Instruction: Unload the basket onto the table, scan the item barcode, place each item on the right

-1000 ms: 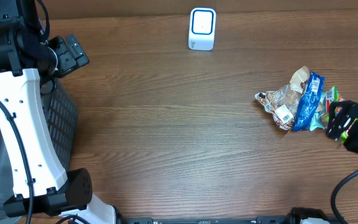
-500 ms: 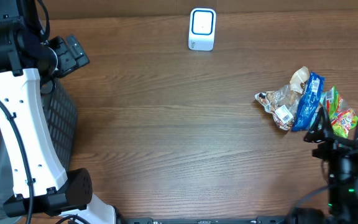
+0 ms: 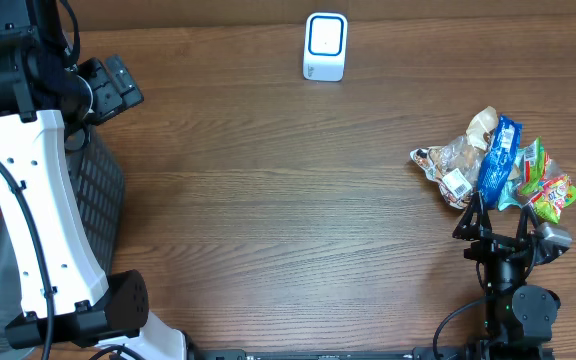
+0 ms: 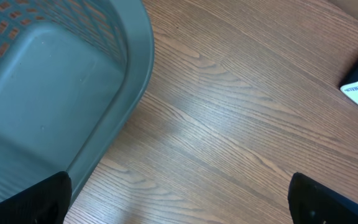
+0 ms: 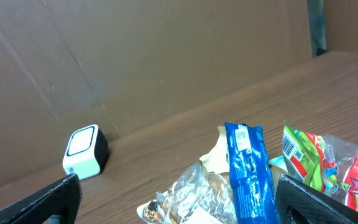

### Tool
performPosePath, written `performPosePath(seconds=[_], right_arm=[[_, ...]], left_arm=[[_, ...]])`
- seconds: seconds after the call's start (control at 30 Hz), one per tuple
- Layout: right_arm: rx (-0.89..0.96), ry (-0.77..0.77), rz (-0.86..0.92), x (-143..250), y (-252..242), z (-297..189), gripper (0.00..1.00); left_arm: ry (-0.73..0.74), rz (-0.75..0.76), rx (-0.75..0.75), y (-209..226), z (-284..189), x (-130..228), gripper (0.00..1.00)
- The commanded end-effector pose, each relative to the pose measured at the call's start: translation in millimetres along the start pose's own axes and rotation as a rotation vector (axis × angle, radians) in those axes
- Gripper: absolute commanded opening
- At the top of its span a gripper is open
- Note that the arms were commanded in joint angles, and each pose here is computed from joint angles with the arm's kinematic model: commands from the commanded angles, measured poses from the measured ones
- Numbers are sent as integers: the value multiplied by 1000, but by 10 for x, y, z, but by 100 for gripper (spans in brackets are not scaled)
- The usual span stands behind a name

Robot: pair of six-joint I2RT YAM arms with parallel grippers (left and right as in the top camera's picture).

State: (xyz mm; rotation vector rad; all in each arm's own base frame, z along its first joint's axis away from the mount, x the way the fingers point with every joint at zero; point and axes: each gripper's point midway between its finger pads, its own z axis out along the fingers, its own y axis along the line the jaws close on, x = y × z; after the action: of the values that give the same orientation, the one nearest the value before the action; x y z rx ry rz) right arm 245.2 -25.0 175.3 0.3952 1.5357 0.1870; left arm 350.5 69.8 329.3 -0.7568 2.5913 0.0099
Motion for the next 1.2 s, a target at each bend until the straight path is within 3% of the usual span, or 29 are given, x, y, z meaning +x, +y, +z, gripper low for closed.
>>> performPosePath(seconds=[0.0,0.93,1.07,1.17], right_arm=[[1,-1,-18,26,-8,-2,100],[-36,15,-18,54,55,-3,100],[-36,15,-18,53,55,-3,100],[-36,15,-18,54,55,-3,100]], left_arm=[[10,11,0,-25,29,11,100],[9,11,-2,-24,38,4,100],[-76,4,28,-43,-112,-85,100],[-247,-21,151,-192,-245,-240,100]])
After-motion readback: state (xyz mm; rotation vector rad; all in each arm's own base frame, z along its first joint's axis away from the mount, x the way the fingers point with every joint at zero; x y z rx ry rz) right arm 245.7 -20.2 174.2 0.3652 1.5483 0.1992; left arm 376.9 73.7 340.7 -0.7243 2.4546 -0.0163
